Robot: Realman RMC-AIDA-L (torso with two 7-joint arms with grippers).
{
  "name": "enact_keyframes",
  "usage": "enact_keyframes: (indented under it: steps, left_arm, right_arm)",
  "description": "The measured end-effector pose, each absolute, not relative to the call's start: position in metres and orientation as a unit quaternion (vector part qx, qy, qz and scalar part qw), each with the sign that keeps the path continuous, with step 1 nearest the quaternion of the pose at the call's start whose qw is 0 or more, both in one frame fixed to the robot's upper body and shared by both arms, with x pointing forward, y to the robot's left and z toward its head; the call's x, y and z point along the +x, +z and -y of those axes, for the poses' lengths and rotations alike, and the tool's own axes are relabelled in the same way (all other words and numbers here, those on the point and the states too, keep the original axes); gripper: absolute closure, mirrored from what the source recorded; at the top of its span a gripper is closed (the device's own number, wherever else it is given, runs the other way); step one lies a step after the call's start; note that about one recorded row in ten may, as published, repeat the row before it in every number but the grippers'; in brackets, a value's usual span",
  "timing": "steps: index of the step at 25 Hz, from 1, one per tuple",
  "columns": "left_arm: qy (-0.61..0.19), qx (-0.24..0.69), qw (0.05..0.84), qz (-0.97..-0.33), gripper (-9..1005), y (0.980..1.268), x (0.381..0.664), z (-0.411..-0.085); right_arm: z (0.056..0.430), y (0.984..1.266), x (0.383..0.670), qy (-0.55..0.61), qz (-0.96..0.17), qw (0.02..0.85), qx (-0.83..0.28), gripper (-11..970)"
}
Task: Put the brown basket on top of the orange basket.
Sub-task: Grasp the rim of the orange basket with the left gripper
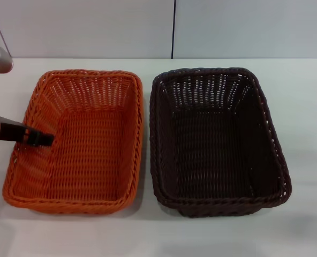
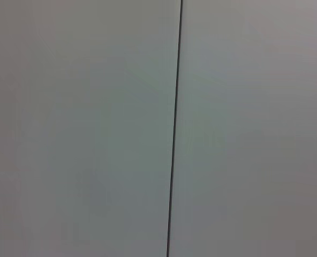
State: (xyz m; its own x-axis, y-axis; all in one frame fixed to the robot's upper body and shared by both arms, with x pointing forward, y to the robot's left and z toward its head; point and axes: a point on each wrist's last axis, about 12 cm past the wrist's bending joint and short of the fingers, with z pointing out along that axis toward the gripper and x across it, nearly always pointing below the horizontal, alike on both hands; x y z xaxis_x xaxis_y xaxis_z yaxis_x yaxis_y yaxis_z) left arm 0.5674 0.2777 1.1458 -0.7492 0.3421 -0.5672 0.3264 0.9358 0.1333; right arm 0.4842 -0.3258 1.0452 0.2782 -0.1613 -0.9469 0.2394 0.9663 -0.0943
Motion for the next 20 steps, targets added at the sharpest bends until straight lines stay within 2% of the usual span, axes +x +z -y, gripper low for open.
enact_keyframes:
  steps: [4, 15, 20]
  left_arm:
    - [0.012, 0.182, 0.301, -0.936, 212, 1.146, 0.568, -0.276]
    - [0.028, 0.208, 0.288, -0.934, 333, 1.151, 0.570, -0.274]
    - [0.037, 0.221, 0.295, -0.929, 566, 1.155, 0.568, -0.273]
  right_arm:
    - [0.326, 1.045, 0.484, -0.125, -0.588, 0.798, 0.033, 331]
    - [0.325, 1.045, 0.485, -0.124, -0.588, 0.799, 0.034, 332]
    - [0.325, 1.046, 0.485, -0.123, -0.587, 0.800, 0.035, 333]
